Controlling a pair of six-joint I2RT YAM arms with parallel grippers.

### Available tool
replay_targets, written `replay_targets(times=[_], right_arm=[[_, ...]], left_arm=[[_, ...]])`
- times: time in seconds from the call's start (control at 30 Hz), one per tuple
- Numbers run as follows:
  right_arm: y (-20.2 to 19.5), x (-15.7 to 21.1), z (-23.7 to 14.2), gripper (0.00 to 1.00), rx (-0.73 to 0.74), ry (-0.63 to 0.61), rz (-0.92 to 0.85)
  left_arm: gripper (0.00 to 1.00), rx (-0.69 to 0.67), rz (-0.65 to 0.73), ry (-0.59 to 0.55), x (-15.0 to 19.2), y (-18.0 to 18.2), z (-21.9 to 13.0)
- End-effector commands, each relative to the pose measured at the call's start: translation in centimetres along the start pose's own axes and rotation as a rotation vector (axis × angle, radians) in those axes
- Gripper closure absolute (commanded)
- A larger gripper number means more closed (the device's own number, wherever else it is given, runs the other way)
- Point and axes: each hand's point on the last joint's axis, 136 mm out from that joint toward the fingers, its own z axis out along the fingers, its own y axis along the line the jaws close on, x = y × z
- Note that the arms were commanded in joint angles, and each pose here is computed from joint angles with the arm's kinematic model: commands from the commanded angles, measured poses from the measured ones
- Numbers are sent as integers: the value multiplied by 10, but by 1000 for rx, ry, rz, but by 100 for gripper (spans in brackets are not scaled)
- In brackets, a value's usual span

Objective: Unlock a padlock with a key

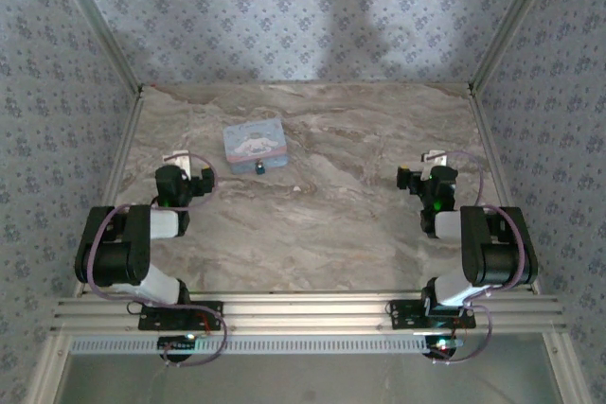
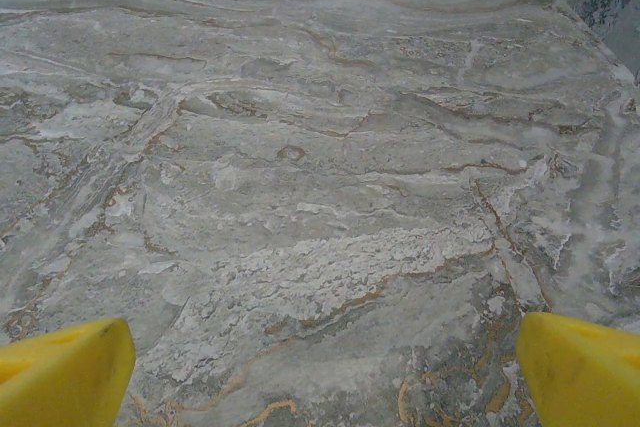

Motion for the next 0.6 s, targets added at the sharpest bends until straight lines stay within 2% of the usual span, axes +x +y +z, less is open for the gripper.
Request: replay_targets(times=[0.0,0.43,0.57], right_arm=[[0,-12,4,0,7,-31,15],[-1,-12,3,0,8,-37,18],[-14,-28,-7,0,77,-28,46]], left_arm=[[2,7,2,-58,-19,0,3],[2,10,-1,-62,-19,0,2],[2,-2,-6,-75,-35,2,-11]])
